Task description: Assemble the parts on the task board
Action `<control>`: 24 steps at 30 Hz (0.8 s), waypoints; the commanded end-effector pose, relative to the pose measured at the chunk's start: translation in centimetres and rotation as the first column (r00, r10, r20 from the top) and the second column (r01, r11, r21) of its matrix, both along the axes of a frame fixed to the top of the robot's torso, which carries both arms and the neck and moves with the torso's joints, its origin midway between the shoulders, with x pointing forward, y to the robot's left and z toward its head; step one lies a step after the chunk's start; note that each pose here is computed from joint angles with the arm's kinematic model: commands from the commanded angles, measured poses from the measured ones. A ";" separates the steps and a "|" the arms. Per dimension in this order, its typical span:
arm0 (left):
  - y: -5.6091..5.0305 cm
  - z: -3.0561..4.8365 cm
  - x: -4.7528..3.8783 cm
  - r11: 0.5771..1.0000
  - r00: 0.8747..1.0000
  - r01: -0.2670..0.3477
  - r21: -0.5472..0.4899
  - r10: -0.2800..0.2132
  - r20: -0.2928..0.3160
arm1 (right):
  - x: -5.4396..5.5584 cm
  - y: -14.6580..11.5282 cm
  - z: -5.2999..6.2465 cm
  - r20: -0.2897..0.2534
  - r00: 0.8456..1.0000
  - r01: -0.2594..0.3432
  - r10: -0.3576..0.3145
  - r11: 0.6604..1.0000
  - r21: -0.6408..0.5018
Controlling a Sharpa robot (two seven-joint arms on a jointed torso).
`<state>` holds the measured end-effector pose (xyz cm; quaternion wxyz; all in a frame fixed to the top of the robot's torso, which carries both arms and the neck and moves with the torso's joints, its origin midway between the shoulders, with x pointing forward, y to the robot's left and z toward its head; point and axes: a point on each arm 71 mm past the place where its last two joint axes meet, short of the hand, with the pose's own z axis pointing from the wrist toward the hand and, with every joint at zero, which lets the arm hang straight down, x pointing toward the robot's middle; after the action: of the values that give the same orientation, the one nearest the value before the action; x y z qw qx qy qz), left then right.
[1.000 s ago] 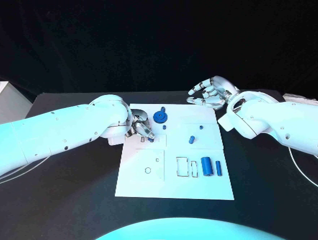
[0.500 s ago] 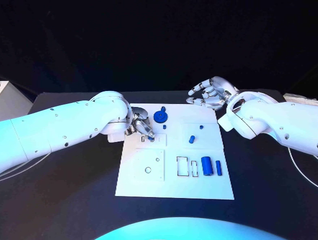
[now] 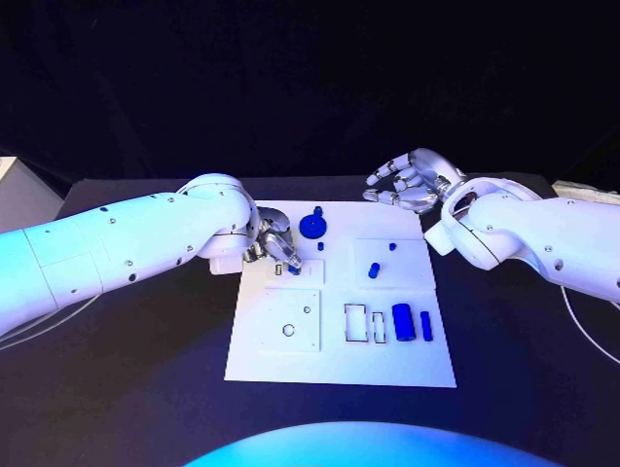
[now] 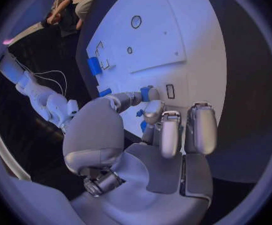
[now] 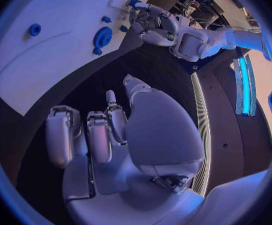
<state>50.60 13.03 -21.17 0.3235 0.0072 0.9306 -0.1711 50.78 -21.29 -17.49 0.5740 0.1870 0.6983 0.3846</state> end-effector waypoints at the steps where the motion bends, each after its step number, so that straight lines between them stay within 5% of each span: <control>1: -0.2 0.01 -0.09 1.000 1.000 0.018 0.007 -0.017 -0.019 | -0.1 0.2 -0.1 -0.003 1.000 -0.017 0.017 1.000 -0.006; 24: -0.5 0.03 0.04 1.000 1.000 0.020 0.016 -0.020 -0.003 | -0.1 0.2 -0.1 -0.004 1.000 -0.018 0.018 1.000 -0.006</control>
<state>50.71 12.73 -21.20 0.3225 0.0118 0.9315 -0.1680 50.78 -21.29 -17.52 0.5734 0.1870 0.6988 0.3845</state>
